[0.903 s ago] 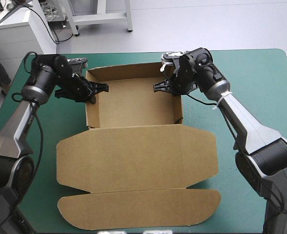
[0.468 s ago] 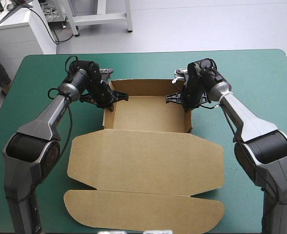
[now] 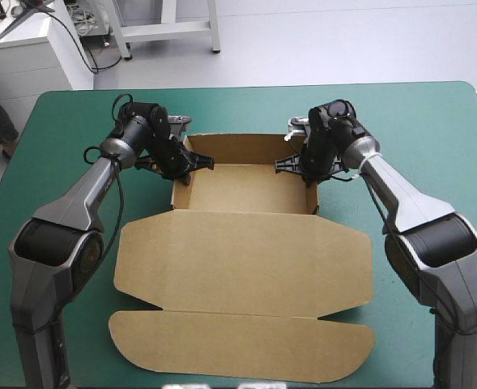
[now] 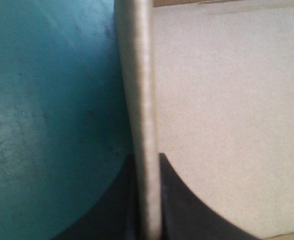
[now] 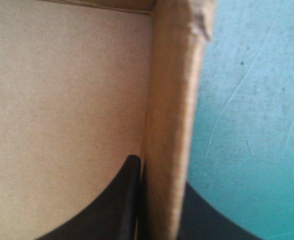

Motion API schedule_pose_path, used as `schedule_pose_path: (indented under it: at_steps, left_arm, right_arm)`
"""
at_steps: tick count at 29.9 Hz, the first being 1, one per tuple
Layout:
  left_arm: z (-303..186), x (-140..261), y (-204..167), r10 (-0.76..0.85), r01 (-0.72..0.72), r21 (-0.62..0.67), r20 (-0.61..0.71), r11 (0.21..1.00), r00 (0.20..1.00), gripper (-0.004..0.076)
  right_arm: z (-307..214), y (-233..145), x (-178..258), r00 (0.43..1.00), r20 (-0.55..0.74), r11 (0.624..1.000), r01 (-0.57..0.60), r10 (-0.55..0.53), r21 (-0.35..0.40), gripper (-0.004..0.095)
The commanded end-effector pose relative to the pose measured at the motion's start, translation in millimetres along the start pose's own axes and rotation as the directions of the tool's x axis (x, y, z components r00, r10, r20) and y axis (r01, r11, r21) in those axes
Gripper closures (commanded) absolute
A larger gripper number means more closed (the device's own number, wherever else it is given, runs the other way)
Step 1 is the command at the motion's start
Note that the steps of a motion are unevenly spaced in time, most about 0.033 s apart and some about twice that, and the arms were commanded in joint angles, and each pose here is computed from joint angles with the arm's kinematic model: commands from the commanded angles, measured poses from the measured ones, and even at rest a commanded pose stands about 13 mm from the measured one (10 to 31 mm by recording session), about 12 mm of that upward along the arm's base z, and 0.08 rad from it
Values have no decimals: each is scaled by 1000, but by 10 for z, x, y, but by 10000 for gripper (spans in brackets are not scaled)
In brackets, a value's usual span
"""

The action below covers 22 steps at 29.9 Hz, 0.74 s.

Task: Fold the box

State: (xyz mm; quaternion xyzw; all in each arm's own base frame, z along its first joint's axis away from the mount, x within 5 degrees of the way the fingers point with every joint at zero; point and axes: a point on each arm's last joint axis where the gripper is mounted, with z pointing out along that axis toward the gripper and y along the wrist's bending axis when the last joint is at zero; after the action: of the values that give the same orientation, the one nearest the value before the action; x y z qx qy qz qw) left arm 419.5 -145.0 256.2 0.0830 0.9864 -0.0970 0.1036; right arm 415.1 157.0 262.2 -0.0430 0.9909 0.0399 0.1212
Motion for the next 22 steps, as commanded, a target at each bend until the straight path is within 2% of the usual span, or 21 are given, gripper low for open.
schedule_pose_path:
  at_steps: [1, 3, 6, 9, 12, 14, 22]
  left_arm:
    - [-245, 42, -171, 35, -37, 89, 20, 995, 999, 678]
    - [-259, 44, -178, 61, -63, 94, 22, 994, 998, 611]
    - [-299, 25, -186, 66, -69, 93, 36, 993, 997, 463]
    - [-387, -12, -203, 88, -93, 93, 64, 991, 994, 284]
    - [-465, -48, -218, 122, -130, 90, 97, 987, 988, 145]
    - [-497, -63, -220, 125, -135, 85, 109, 987, 986, 113]
    - [-497, -64, -218, 126, -135, 82, 110, 987, 986, 114]
  right_arm:
    - [-245, -9, 17, 999, 36, 1000, 14, -15, 22, 628]
    - [-246, -18, 14, 999, 39, 999, 17, -19, 33, 525]
    - [-246, -31, 10, 999, 43, 999, 9, -11, 46, 432]
    - [-247, -43, 6, 999, 48, 998, 3, -6, 60, 403]
    - [-248, -52, 4, 999, 50, 998, 4, -7, 69, 403]
    - [-258, -52, 5, 999, 53, 998, 4, -7, 68, 403]
    - [-446, -95, 15, 994, 102, 995, 14, -24, 100, 403]
